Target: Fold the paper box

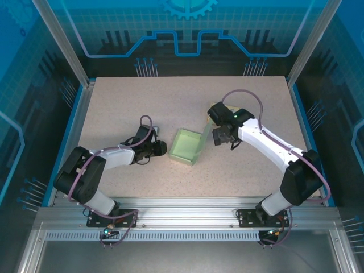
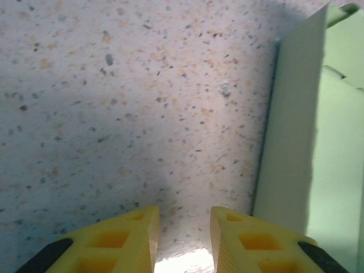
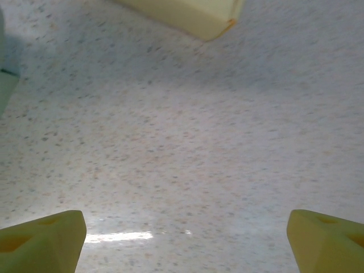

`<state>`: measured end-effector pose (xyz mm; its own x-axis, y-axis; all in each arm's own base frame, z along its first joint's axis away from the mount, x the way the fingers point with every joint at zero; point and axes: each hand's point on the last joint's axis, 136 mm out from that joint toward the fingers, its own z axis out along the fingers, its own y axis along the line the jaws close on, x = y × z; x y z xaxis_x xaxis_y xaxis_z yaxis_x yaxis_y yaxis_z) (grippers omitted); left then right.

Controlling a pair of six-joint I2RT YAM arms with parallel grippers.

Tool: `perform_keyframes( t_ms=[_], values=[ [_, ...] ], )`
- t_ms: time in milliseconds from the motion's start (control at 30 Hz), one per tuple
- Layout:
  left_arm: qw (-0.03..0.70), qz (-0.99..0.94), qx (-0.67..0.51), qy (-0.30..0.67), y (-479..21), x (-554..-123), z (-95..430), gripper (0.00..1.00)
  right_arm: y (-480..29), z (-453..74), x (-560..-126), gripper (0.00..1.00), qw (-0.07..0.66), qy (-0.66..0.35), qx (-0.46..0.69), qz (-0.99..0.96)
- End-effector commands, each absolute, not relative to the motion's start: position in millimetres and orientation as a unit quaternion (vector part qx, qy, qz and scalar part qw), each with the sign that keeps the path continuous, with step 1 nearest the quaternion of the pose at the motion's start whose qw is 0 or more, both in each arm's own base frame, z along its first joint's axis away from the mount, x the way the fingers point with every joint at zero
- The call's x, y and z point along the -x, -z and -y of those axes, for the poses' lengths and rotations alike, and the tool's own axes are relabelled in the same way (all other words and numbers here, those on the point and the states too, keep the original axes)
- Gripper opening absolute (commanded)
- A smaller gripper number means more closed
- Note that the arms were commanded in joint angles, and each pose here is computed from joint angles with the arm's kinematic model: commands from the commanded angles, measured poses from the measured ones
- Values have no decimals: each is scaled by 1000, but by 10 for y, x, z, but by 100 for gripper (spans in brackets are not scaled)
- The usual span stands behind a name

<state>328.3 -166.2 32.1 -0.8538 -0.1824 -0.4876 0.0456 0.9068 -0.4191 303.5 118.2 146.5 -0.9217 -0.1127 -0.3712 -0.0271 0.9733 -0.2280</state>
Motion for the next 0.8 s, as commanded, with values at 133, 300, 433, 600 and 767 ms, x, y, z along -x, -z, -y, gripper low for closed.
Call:
perform_keyframes(
  t_ms=[133,300,433,600,767],
  values=[
    [247,-929,19,274,-347,-3008,2000,32,-1138,-1760,-3642,92,225,6,68,-972],
    [253,-913,0,319,-457,-2816,2353,32,-1019,-1934,-4021,91,223,-29,108,-968],
    [262,-897,-41,353,-567,-2649,2763,34,-1076,-1854,-4280,91,220,-20,104,-970],
    [267,-871,-68,406,-619,-2562,3134,36,-1326,-1304,-4385,91,224,39,41,-973],
    [343,-854,-54,387,-876,-2671,2920,38,-1635,-640,-4003,92,234,102,-37,-966]
  ],
)
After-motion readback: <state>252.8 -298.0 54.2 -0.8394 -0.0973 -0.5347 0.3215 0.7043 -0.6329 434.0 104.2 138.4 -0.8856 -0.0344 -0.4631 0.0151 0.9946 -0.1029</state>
